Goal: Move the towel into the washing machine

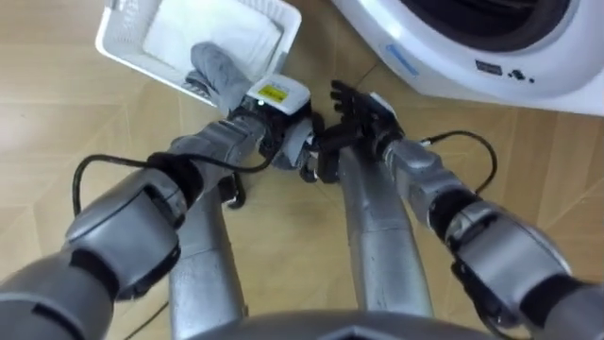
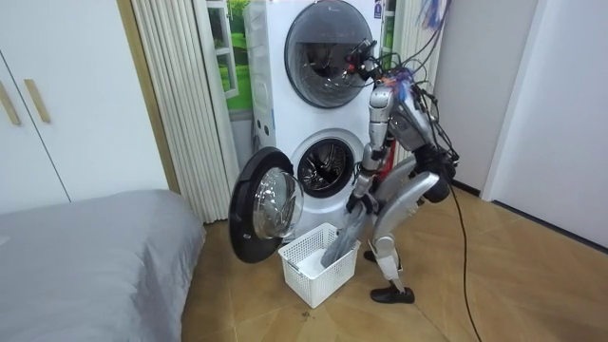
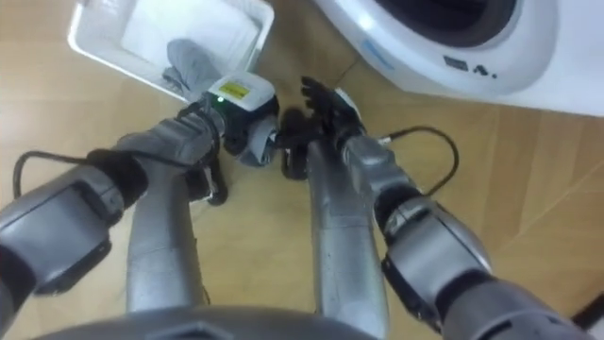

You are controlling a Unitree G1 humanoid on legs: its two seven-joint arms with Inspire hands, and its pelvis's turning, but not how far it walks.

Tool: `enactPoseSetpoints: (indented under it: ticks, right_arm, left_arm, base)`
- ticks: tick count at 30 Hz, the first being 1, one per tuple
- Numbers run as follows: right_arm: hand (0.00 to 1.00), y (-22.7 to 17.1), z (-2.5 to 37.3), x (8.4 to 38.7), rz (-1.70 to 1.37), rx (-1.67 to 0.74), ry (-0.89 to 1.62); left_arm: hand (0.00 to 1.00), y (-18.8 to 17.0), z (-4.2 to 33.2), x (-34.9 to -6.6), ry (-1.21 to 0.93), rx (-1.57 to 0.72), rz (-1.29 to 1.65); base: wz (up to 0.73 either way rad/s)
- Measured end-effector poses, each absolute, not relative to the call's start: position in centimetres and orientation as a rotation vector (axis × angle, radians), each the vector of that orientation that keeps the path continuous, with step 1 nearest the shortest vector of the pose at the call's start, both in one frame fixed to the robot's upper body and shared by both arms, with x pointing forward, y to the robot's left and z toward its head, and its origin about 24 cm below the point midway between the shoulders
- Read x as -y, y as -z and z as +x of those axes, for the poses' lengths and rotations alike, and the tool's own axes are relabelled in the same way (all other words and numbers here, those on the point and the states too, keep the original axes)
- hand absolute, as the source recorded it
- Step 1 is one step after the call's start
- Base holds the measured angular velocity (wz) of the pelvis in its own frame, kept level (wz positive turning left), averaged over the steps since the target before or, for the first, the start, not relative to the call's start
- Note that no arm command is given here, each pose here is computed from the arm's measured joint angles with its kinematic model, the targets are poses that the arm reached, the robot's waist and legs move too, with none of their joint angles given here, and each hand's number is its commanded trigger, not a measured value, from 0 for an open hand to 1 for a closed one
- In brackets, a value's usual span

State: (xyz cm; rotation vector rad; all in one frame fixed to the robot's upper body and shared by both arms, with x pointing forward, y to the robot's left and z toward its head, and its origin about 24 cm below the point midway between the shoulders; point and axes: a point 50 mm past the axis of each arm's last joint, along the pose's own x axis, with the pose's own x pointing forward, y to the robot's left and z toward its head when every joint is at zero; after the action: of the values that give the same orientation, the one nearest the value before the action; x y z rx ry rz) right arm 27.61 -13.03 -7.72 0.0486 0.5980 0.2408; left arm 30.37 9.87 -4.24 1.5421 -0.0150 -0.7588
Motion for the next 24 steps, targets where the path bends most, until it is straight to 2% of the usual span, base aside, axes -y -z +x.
enactPoseSetpoints:
  ticks: [5,8,11,17,24]
  right_arm:
    - [0.0,9.9,24.6,17.4,0.107,-0.691,-0.109]
    - [0.0,10.3,23.7,19.3,0.092,-0.719,-0.051]
    - [0.0,10.3,23.7,20.0,0.104,-0.713,-0.017]
    - [0.0,10.1,24.3,18.7,0.129,-0.714,-0.072]
    - [0.0,10.0,24.6,17.8,0.125,-0.717,-0.098]
  left_arm:
    - [1.0,4.3,30.0,-13.5,0.549,-0.018,1.395]
    - [1.0,3.2,30.9,-15.8,0.356,-0.008,1.341]
    - [1.0,1.8,31.6,-16.6,0.211,0.048,1.286]
    - [1.0,0.4,32.1,-14.9,0.118,0.12,1.133]
    - [1.0,2.2,30.5,-12.9,0.117,0.015,0.908]
  base:
    - [0.03]
    - [0.0]
    - [0.01]
    - [0.09]
    - [0.1]
